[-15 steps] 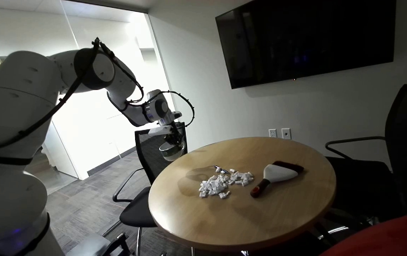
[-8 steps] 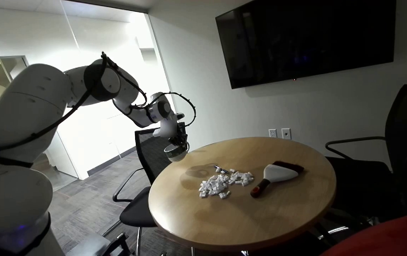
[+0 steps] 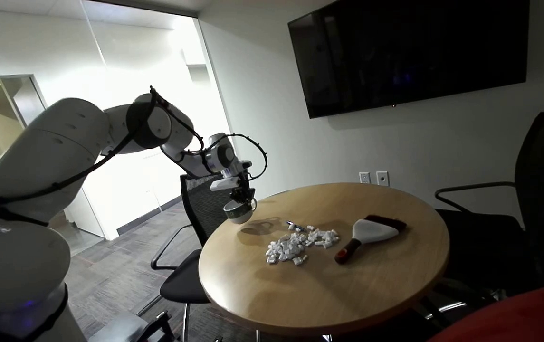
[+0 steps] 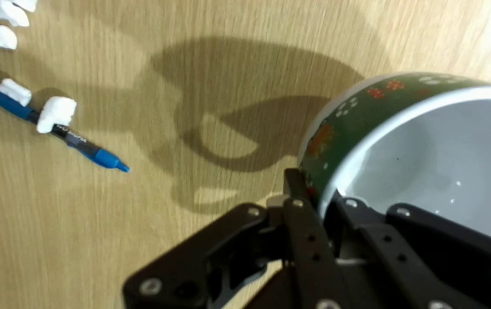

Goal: Pour the contents of the cup onto the table

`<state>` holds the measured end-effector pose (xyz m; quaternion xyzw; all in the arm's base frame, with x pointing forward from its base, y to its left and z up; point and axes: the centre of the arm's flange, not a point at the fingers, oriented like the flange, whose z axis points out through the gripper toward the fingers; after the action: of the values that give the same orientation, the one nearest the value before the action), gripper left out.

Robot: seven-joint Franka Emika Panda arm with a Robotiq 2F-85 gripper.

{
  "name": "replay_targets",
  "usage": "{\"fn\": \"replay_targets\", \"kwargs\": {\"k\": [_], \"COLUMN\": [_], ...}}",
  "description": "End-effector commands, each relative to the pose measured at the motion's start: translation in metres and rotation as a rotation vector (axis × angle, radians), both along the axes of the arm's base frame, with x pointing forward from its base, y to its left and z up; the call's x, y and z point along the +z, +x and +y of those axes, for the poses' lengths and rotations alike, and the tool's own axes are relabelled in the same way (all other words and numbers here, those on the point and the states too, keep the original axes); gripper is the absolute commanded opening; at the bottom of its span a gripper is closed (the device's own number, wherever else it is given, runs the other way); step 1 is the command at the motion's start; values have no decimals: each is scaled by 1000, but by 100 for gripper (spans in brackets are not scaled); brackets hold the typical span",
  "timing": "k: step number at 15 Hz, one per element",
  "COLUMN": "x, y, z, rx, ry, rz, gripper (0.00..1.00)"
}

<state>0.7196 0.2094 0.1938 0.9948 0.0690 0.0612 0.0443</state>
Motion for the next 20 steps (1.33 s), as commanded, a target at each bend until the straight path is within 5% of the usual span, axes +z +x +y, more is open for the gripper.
{"fn": "replay_targets", "kwargs": {"k": [1, 11, 12, 13, 20], "x": [5, -17, -17, -16, 24], "y": [14, 12, 11, 9, -19], "z": [-1, -5, -5, -5, -10], "rx": [26, 28, 29, 33, 121], "ry": [25, 6, 4, 2, -19], "rz": [-16, 5, 6, 5, 35], "gripper": [3, 3, 35, 36, 88]}}
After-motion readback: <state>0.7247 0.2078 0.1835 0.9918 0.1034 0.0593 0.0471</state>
